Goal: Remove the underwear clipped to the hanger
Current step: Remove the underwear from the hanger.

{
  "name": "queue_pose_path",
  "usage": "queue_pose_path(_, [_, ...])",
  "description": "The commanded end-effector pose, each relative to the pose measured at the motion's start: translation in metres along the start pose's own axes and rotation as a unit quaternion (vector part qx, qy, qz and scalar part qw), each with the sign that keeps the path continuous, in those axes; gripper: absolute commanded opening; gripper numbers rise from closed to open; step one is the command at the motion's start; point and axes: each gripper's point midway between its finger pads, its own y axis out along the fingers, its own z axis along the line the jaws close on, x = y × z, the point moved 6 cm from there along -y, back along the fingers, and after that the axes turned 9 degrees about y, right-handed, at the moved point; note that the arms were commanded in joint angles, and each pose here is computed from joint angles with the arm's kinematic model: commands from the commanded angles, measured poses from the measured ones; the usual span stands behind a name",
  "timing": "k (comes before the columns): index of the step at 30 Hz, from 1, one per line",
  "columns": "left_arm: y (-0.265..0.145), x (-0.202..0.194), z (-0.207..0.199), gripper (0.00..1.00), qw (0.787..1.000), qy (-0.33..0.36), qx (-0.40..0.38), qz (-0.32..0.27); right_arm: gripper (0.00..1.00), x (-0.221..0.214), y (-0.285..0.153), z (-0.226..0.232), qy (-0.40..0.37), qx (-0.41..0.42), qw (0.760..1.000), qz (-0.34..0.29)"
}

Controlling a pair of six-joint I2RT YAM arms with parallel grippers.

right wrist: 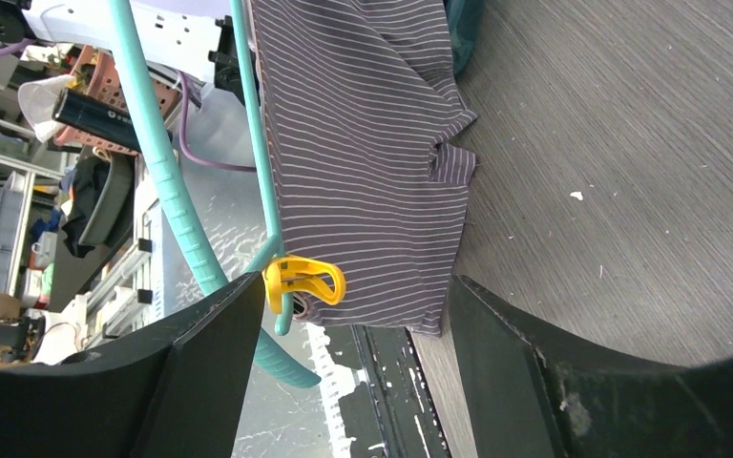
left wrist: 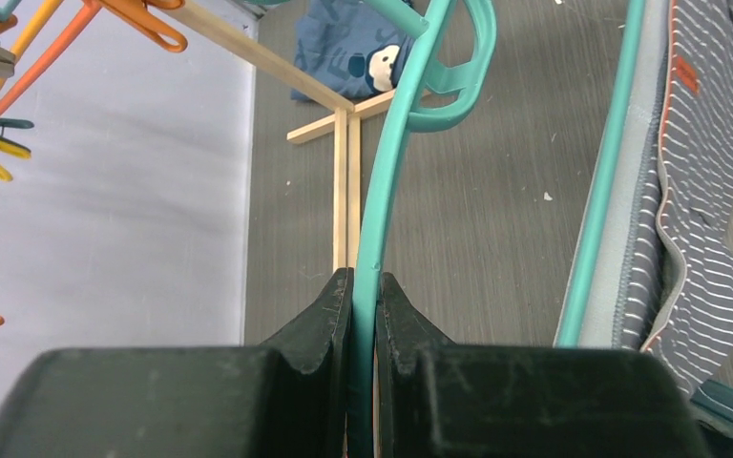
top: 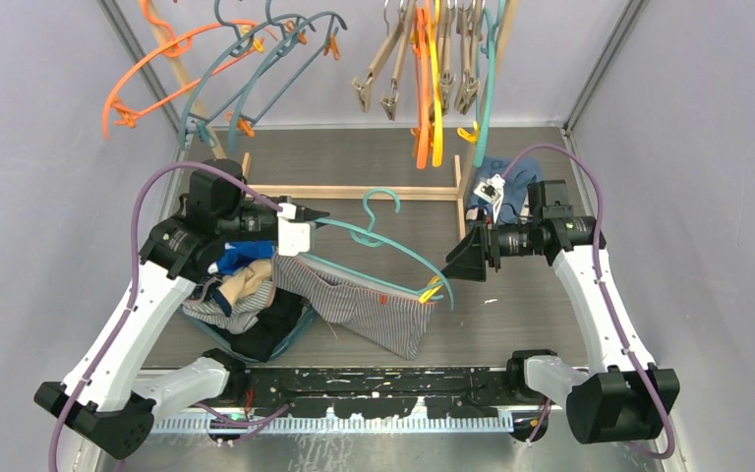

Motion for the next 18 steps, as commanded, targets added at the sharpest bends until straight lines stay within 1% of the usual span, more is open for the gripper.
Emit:
queue_pose_path(1, [-0.012,0.010,0.030,0.00,0.997,0.047,0.063,0.012,0.76,0.009,-0.002,0.012,-0.029,0.034,0.999,-0.006])
queue_pose_path(5, [-0.009,0.007,0.028,0.00,0.997,0.052,0.063,0.008,0.76,0.008,0.000,0.010,-0.024,0.047,0.999,-0.005])
queue_pose_path(10, [-0.002,0.007,0.021,0.00,0.996,0.079,0.044,-0.018,0.75,0.009,0.004,0.011,-0.017,0.056,0.998,0.005])
queue_pose_path(18, [-0.001,0.006,0.035,0.00,0.993,0.101,0.062,-0.009,0.71,-0.001,0.012,0.011,0.010,0.072,0.997,0.015])
